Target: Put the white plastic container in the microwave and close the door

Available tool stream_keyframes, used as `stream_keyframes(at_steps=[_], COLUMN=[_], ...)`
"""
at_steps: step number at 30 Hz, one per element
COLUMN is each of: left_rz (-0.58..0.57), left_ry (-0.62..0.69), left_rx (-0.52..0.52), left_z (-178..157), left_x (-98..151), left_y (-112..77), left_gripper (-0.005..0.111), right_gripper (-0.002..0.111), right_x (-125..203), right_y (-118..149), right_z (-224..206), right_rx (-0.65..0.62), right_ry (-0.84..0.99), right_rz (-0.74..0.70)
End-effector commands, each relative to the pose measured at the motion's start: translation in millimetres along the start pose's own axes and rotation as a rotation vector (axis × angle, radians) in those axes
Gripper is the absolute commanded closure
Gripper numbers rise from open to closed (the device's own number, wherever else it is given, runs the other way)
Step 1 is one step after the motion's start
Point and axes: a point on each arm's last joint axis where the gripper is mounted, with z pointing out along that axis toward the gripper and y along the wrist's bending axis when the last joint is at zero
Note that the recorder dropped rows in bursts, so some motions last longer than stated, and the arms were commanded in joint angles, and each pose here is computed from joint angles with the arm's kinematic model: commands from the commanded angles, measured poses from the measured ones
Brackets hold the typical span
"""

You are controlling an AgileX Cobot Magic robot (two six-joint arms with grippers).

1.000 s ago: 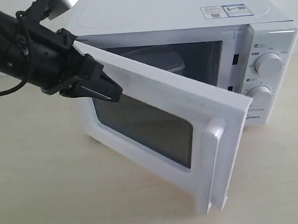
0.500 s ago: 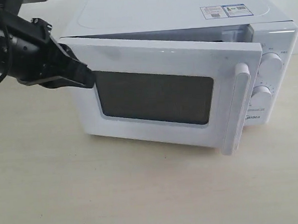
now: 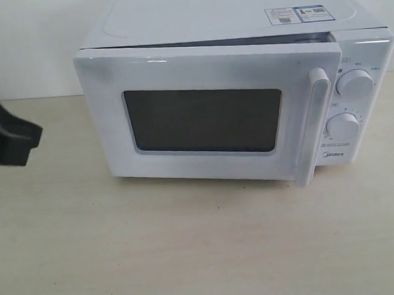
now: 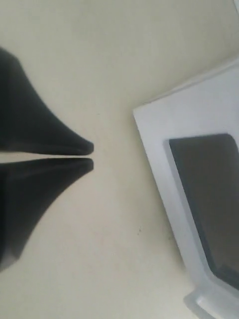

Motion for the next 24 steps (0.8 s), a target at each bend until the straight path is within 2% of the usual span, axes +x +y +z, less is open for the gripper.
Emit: stream_keyframes(at_steps=[1, 3, 7, 10, 15, 19, 22, 24], left_rz=[-0.052, -0.068, -0.043, -0.041, -0.047, -0.052, -0.052, -0.048], left_ry=[-0.023, -0.05, -0.106, -0.148, -0.116, -0.068, -0.05, -0.049], left_rx=[-0.102, -0.136, -0.177, -0.176, -0.181, -0.188, -0.193, -0.195], left_z=[-11.7, -18.5, -32.4, -39.5, -40.8, -40.5, -40.5, -39.9], left_x=[29.3, 39.3, 46.0, 45.6, 49.4, 53.7, 55.4, 56.0], left_y=[7.9, 10.4, 13.1, 12.6, 12.9, 13.5, 13.9, 14.1], left_gripper=[0.102, 0.102, 0.102, 0.102, 0.102, 0.102, 0.102, 0.102], right_gripper=[0.108, 0.108, 0.108, 0.108, 0.108, 0.108, 0.108, 0.108], right_x=[-9.7, -16.0, -58.4, -92.7, -126.5, -131.7, -116.0, -102.6], right_y=[0.4, 3.5, 21.5, 35.7, 49.5, 64.4, 88.4, 108.9], right_z=[-1.0, -1.1, -1.9, 9.6, 46.7, 83.4, 103.8, 112.2], right_rx=[-0.004, -0.016, -0.068, -0.09, -0.075, -0.116, -0.259, -0.379], right_ry=[-0.106, -0.118, -0.219, -0.215, -0.051, 0.204, 0.414, 0.482], right_rz=[0.006, -0.038, -0.223, -0.254, -0.351, -0.337, -0.435, -0.475])
